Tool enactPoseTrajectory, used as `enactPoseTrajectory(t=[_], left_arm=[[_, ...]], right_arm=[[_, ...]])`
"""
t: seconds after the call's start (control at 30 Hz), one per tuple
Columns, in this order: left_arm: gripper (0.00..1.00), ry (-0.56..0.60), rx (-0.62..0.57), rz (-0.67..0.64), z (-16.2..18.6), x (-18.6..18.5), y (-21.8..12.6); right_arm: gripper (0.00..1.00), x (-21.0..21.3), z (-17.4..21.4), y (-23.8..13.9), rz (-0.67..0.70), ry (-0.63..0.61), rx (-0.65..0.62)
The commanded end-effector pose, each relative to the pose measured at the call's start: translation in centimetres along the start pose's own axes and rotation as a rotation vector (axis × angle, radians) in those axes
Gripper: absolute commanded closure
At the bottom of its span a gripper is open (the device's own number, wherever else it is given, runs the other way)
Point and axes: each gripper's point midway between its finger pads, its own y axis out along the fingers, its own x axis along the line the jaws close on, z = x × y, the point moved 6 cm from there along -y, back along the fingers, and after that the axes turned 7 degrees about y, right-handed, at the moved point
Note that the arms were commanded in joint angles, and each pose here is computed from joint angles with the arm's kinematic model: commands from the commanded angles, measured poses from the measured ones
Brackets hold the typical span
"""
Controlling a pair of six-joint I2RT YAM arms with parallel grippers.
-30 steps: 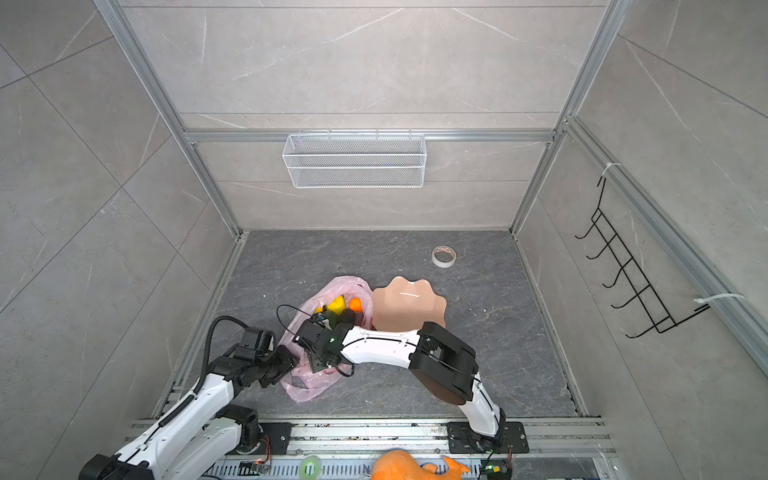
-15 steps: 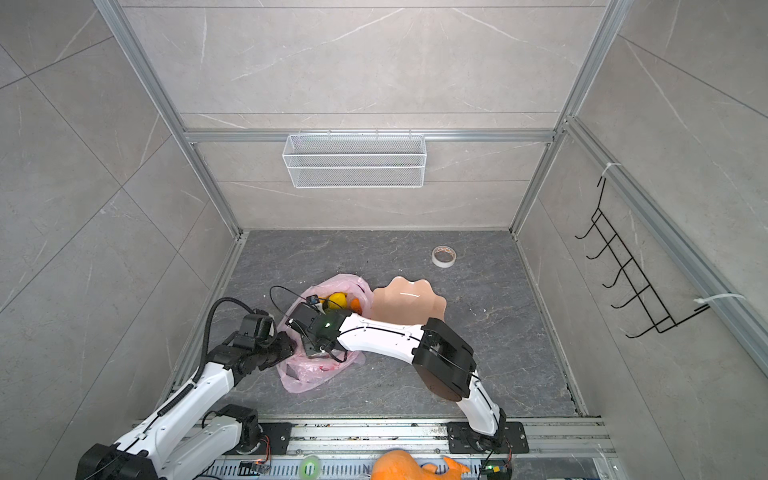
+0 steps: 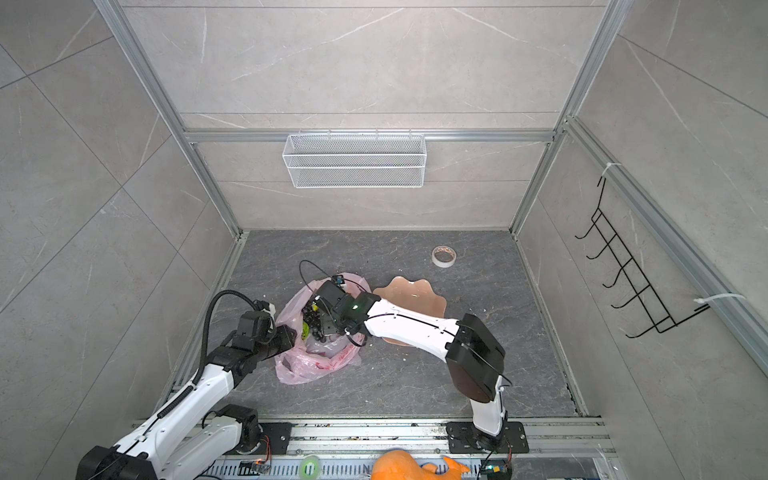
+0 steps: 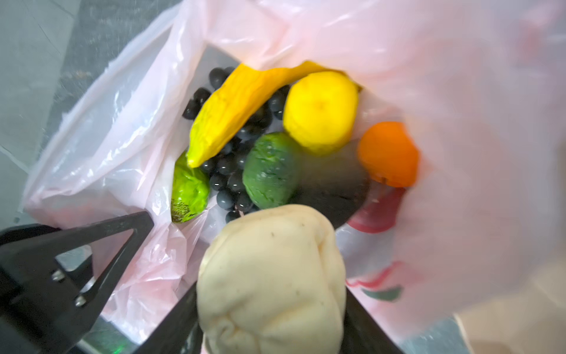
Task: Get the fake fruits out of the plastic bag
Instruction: 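Grasp the cream pear with the right gripper and lift it, then carry the cream pear with the right gripper and drop it into the pink bowl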
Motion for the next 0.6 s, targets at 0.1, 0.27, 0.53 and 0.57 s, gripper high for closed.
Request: enactPoseTrajectory(t=[0.1,0.27,0.53,0.57], left_arm=[[0.66,0.039,-0.059,0.031,-0.9,-0.5,-0.3],[0.66,0.038,-0.067,0.032,-0.9,-0.5,-0.4],[0.66,0.039,-0.069,0.038,-0.8,-0.5,-0.5],[0.66,0.039,-0.070,0.040,-0.8,-0.5,-0.5]], right_arm=[[0.38,-2.2,-0.9,-3.7,-0.064,0.247,-0.069],[0.39,-7.1,-0.9,-4.0,-0.100,0.517,-0.108],[0.38,-13.9,-1.9,-3.2,-0.188,0.855,-0.136],[0.38,-14.6,-2.0,-2.8,-0.206,0.900,-0.132]])
